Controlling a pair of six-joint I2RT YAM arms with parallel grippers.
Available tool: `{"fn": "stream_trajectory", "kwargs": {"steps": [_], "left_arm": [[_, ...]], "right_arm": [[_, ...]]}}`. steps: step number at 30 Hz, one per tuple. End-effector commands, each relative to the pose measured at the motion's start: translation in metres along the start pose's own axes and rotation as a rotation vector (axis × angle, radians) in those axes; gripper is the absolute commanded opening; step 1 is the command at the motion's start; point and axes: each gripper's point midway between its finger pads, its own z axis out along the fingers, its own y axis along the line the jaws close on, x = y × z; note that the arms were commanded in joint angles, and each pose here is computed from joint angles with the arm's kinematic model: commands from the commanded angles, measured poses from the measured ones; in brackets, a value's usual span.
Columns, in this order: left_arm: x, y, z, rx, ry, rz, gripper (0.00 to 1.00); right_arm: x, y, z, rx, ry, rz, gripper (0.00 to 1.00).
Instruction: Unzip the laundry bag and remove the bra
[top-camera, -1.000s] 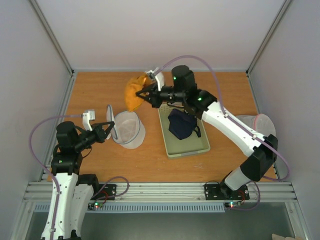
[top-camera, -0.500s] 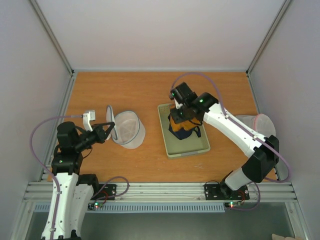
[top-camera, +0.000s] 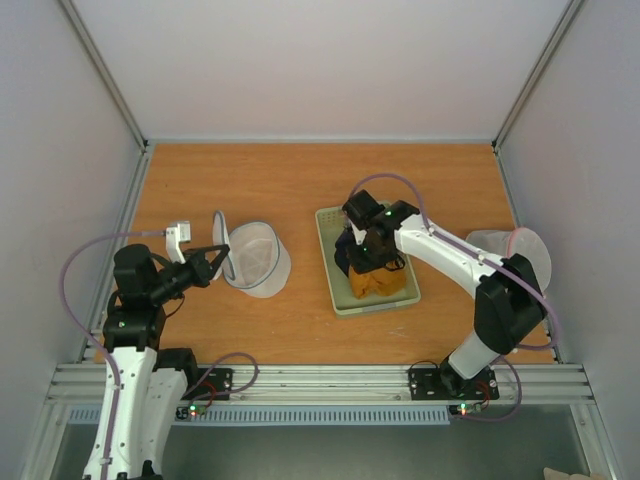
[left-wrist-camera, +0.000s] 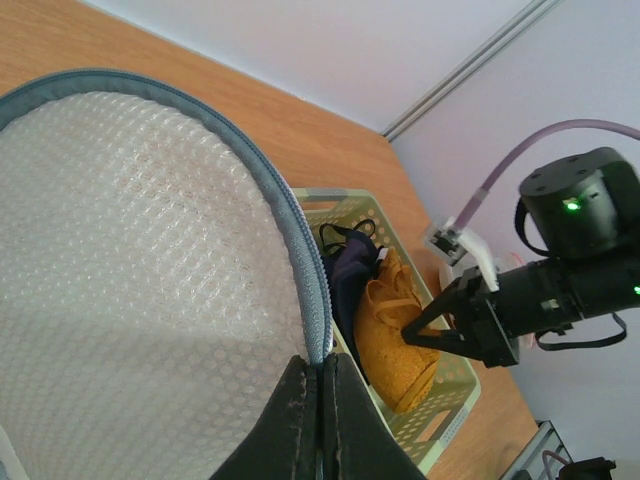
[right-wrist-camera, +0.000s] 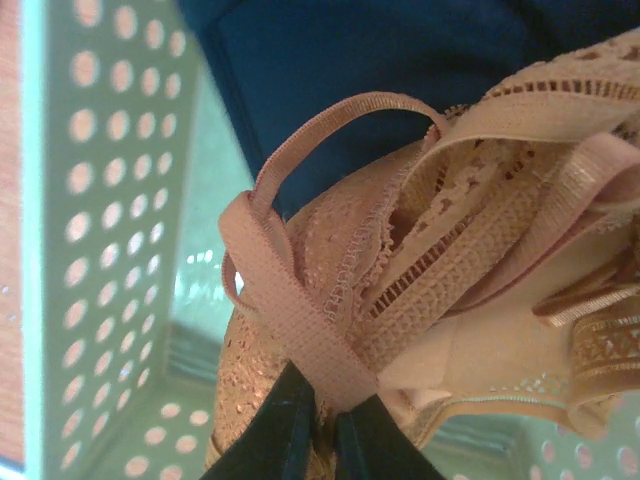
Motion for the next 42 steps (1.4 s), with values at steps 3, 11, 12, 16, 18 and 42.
{"fn": "stream_trajectory", "kwargs": {"steps": [3, 11, 12, 16, 18, 42], "left_arm": [[-0.005, -0.004, -0.002, 0.015, -0.025, 0.03, 0.01], [-0.005, -0.001, 0.0, 0.002, -0.016, 0.027, 0.01], [-0.006, 0.0, 0.0, -0.006, -0.011, 0.027, 0.01], [-0.001, 0.013, 0.006, -0.07, 0.079, 0.001, 0.01], [0.005, 0.023, 0.009, -0.126, 0.16, -0.014, 0.01], [0.059, 0.026, 0.106, -0.214, 0.674, 0.27, 0.01]], "right_arm": [[-0.027, -0.006, 0.002, 0.006, -0.08, 0.012, 0.44], [-0.08, -0.006, -0.083, 0.06, -0.388, -0.007, 0.98], [-0.085, -0.005, -0.093, 0.061, -0.425, -0.009, 0.99], [-0.097, -0.005, -0.11, 0.062, -0.509, -0.014, 0.98], [-0.1, -0.006, -0.109, 0.076, -0.517, -0.021, 0.98], [-0.098, -0.014, -0.071, 0.119, -0.539, -0.113, 0.99]]}}
